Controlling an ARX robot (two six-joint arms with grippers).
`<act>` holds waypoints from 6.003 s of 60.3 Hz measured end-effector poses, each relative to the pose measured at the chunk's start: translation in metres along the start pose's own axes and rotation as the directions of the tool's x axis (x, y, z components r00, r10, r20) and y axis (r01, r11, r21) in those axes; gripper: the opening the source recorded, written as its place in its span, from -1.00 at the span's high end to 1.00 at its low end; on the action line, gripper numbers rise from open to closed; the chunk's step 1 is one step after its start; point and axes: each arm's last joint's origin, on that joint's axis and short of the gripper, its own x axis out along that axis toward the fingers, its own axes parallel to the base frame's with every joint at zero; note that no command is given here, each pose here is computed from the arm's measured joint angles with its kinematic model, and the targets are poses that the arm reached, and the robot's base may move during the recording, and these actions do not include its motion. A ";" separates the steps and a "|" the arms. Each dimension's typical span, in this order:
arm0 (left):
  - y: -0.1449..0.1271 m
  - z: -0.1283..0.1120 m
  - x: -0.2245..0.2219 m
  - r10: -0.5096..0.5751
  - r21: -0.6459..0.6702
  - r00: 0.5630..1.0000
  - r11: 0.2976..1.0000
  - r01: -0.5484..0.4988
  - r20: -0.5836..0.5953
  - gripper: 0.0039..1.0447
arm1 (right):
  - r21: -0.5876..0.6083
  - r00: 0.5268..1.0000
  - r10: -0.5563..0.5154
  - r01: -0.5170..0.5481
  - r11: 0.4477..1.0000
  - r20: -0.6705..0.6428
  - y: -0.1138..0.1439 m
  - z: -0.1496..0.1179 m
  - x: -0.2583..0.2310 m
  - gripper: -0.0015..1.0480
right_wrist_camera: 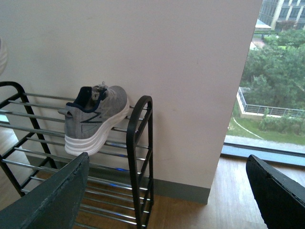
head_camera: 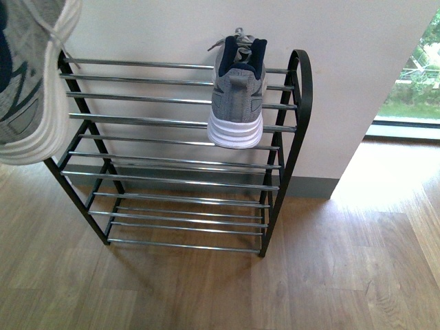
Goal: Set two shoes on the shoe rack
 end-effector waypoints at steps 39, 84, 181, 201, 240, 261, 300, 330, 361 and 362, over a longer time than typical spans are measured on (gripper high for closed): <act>-0.108 -0.028 0.120 -0.024 0.008 0.951 1.000 0.028 -0.307 0.98 | 0.000 1.000 0.001 -0.001 1.000 0.000 0.000 0.000 0.000 -0.82; -0.169 -0.040 0.150 -0.034 0.341 0.936 0.926 0.162 -0.351 0.95 | 0.000 1.000 0.001 -0.001 1.000 0.000 0.000 0.000 0.000 -0.82; 0.068 -0.067 -0.078 -0.368 0.481 0.777 0.872 0.096 0.511 0.98 | 0.000 1.000 0.001 -0.001 1.000 0.000 0.000 0.000 0.000 -0.82; 0.099 -0.091 -0.098 -0.371 0.482 0.776 0.871 0.099 0.510 0.98 | 0.000 1.000 0.001 -0.001 1.000 0.000 0.000 0.000 0.000 -0.82; 0.134 -0.126 -0.135 -0.368 0.481 0.773 0.872 0.094 0.516 0.98 | 0.000 1.000 0.001 -0.001 1.000 0.000 0.000 0.000 0.000 -0.82; 0.137 -0.130 -0.144 -0.374 0.481 0.762 0.872 0.095 0.529 0.98 | 0.000 1.000 0.001 -0.001 1.000 0.000 0.000 0.000 0.000 -0.82; 0.144 -0.140 -0.153 -0.368 0.481 0.773 0.872 0.094 0.517 0.35 | 0.000 1.000 0.001 -0.001 1.000 0.000 0.000 0.000 0.000 -0.82; 0.144 -0.140 -0.153 -0.369 0.483 0.772 0.871 0.092 0.517 -0.83 | 0.000 1.000 0.002 -0.002 1.000 0.000 0.000 0.000 0.000 -0.82; 0.144 -0.140 -0.153 -0.368 0.483 0.773 0.871 0.092 0.517 -0.83 | 0.000 1.000 0.002 -0.002 1.000 0.000 0.000 0.000 0.000 -0.82; 0.144 -0.140 -0.153 -0.369 0.483 0.772 0.871 0.092 0.517 -0.83 | 0.001 1.000 0.002 -0.002 1.000 0.000 0.000 0.000 0.000 -0.82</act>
